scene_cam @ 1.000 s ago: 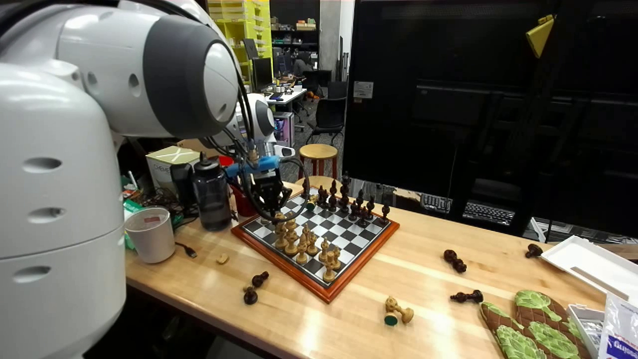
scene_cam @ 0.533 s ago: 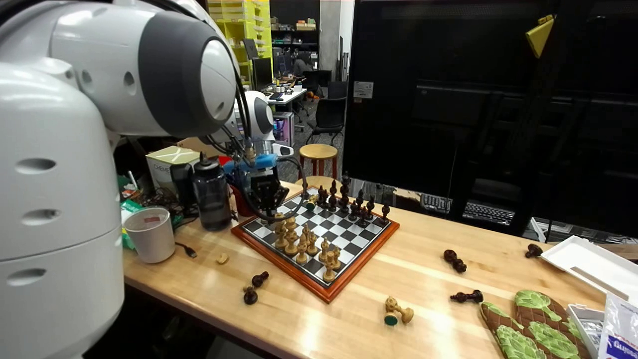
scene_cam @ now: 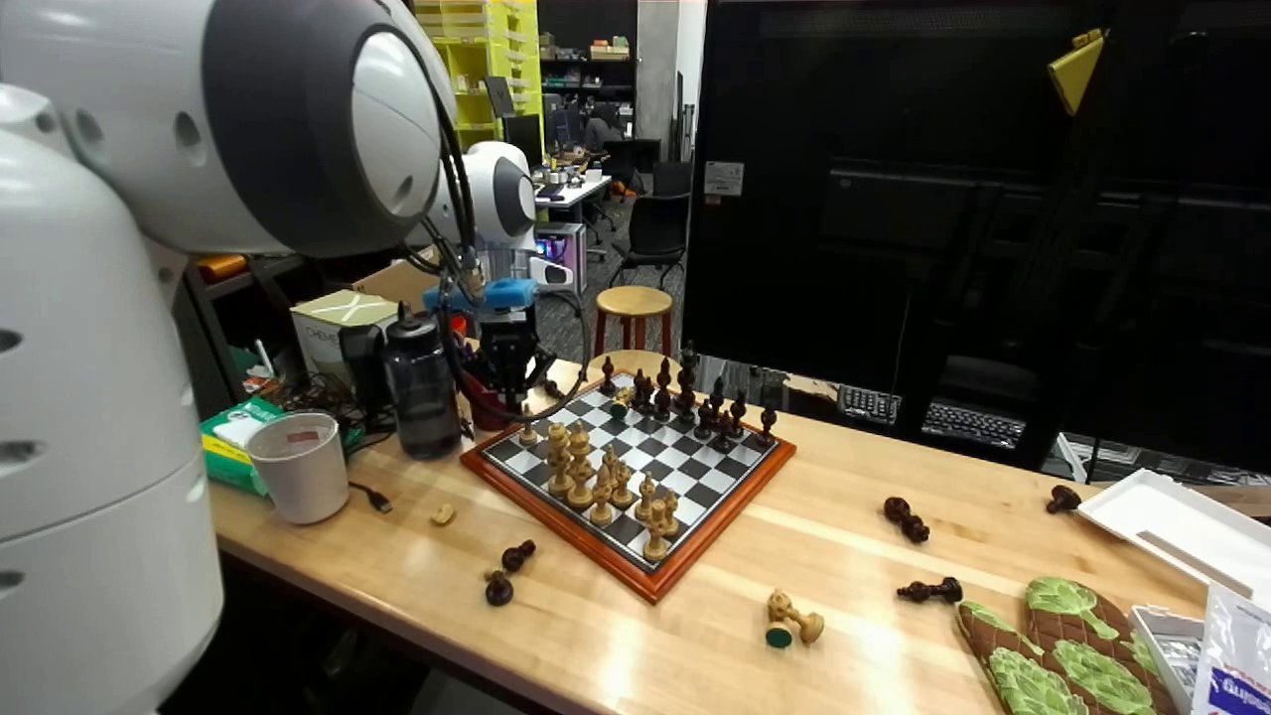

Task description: Move one yellow chess piece away from you on the board

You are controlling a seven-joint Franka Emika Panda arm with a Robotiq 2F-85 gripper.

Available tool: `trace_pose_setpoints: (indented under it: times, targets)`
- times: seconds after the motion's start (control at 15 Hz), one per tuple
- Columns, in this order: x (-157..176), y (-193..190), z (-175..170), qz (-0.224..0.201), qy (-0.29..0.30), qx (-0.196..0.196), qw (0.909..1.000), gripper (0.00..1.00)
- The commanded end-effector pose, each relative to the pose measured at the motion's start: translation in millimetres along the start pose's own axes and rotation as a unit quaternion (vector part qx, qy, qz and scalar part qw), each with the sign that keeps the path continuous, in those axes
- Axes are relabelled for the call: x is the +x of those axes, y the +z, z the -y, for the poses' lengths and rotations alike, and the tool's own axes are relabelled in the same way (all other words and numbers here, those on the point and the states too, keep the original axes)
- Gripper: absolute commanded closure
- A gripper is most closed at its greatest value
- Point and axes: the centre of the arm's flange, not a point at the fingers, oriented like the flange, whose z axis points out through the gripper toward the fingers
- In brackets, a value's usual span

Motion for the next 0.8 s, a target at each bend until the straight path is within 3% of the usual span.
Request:
trace_pose_setpoints:
  times: [0.0, 0.73]
  targets:
    - [-33.8, -24.0, -3.2, -0.009, -0.007, 0.016, 0.9998, 1.0]
    - [-82.6, -49.2, -9.2, -0.034, 0.004, 0.062, 0.9975, 1.0]
